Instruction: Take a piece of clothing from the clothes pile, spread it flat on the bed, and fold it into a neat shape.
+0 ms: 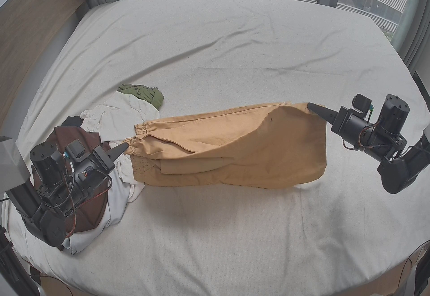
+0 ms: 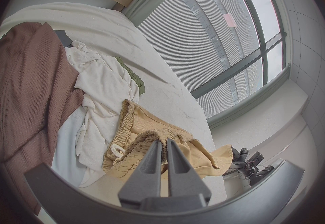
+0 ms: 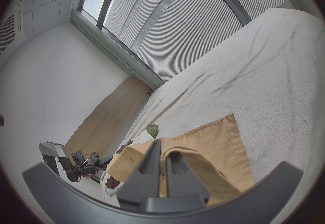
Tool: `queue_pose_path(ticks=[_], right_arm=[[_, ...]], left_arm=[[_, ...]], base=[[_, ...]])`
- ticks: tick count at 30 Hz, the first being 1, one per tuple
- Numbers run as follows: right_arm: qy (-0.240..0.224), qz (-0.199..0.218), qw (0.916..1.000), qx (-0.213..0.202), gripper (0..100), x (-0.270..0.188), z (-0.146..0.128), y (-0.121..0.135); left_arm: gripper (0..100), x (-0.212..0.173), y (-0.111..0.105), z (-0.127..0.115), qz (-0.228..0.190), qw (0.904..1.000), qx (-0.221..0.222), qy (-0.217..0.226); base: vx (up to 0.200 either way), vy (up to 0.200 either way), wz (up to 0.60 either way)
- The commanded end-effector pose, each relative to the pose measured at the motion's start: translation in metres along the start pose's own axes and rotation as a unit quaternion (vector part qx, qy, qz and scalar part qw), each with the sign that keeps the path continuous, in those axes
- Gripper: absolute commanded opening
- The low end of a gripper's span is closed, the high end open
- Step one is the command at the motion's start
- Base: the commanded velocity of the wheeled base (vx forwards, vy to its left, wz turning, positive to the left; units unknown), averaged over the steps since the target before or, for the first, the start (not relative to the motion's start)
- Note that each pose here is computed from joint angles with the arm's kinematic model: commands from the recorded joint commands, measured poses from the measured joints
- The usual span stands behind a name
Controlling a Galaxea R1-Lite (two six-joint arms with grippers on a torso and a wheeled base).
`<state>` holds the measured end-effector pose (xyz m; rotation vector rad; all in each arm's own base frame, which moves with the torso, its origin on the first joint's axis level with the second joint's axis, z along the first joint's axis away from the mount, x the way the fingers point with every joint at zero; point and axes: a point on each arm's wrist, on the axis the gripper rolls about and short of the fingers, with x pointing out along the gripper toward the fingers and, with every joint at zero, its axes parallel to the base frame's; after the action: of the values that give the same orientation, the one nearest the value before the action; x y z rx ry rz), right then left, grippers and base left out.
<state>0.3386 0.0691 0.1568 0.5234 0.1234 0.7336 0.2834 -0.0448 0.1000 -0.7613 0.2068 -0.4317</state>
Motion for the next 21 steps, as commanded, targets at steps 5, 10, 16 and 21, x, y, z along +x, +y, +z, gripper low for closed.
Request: queue_pose_path(ticks=[5, 10, 16, 21], right_arm=[[0.003, -0.008, 1.0, 0.005, 0, 0.015, 0.005, -0.013], [0.005, -0.008, 0.9999, 0.006, 0, 0.028, 0.015, -0.016], [0.008, -0.01, 0.9999, 0.008, 0, 0.041, 0.019, -0.024], [0.015, -0.015, 0.9996, 0.015, 0, 0.052, 0.011, -0.037]], left_arm=[[0, 0.017, 0.006, 0.001, 0.008, 0.9998, 0.002, -0.018], [0, 0.03, 0.01, 0.001, 0.015, 0.9993, 0.004, -0.033], [0, 0.042, 0.015, 0.0, 0.025, 0.9985, 0.005, -0.048], [0, 0.053, 0.022, -0.006, 0.036, 0.9981, 0.003, -0.051]], base=[[0.0, 0.0, 0.0], [0.0, 0.0, 0.0], [0.0, 0.0, 0.0], [0.0, 0.0, 0.0]])
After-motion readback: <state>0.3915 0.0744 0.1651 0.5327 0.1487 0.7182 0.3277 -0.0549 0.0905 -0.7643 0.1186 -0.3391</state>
